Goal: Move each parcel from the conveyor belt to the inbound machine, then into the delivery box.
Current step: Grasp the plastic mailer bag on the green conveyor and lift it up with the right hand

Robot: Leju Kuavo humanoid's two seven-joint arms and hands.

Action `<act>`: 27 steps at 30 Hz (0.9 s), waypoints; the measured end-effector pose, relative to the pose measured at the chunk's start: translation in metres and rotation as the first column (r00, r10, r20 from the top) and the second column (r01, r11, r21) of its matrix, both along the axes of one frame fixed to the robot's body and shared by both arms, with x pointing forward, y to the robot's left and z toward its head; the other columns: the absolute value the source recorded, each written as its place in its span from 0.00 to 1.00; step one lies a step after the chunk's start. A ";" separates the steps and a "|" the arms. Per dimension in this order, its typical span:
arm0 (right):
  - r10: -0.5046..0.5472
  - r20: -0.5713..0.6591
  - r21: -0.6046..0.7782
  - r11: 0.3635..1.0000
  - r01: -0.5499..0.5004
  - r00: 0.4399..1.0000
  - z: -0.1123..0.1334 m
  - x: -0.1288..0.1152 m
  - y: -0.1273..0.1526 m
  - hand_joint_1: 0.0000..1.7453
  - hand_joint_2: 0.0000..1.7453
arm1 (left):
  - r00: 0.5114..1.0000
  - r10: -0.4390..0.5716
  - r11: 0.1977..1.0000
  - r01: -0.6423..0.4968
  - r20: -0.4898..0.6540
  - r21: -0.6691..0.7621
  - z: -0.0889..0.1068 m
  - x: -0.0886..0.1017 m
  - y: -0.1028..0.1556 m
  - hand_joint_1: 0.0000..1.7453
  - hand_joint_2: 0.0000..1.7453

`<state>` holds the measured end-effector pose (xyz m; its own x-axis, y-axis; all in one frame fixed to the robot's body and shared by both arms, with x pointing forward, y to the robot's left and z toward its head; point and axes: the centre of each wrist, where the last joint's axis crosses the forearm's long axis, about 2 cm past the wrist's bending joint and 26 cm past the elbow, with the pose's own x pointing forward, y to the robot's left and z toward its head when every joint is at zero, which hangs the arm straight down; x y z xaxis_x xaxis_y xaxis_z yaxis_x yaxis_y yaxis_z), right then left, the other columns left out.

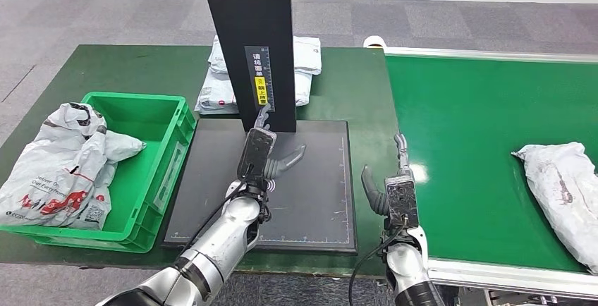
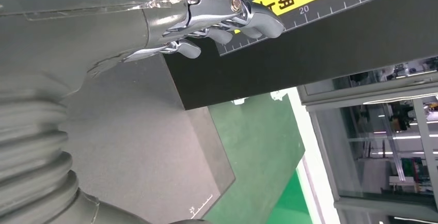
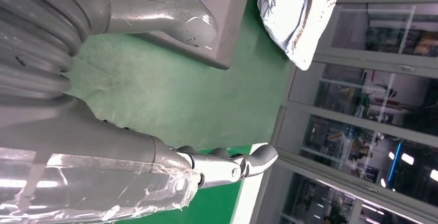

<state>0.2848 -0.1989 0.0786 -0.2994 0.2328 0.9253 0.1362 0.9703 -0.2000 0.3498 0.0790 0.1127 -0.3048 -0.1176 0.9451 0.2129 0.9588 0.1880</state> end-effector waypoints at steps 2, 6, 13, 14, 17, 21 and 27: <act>0.003 0.001 -0.001 1.000 -0.003 1.000 0.000 0.000 0.001 0.00 1.00 | 1.000 -0.003 1.000 0.003 -0.002 0.006 -0.001 0.000 0.000 0.00 1.00; 0.011 0.004 -0.002 1.000 -0.011 1.000 0.000 0.000 0.002 0.00 1.00 | 1.000 -0.008 1.000 0.008 -0.006 0.018 -0.002 -0.001 0.000 0.00 1.00; 0.016 0.007 0.001 1.000 -0.016 1.000 0.002 0.002 0.004 0.00 1.00 | 1.000 -0.004 1.000 0.004 -0.004 0.024 -0.003 -0.001 0.001 0.00 1.00; 0.016 0.008 0.001 1.000 -0.016 1.000 0.002 0.003 0.004 0.00 1.00 | 1.000 -0.003 1.000 0.004 -0.004 0.025 -0.003 -0.001 0.001 0.00 1.00; 0.017 0.009 0.001 1.000 -0.017 1.000 0.003 0.004 0.004 0.00 1.00 | 1.000 -0.002 1.000 0.002 -0.004 0.026 -0.004 -0.001 0.002 0.00 1.00; 0.017 0.009 0.000 1.000 -0.017 1.000 0.002 0.004 0.004 0.00 1.00 | 1.000 -0.001 1.000 0.001 -0.004 0.027 -0.004 -0.001 0.002 0.00 1.00; 0.018 0.008 0.000 1.000 -0.018 1.000 0.002 0.004 0.004 0.00 1.00 | 1.000 0.000 1.000 0.000 -0.004 0.028 -0.004 -0.001 0.003 0.00 1.00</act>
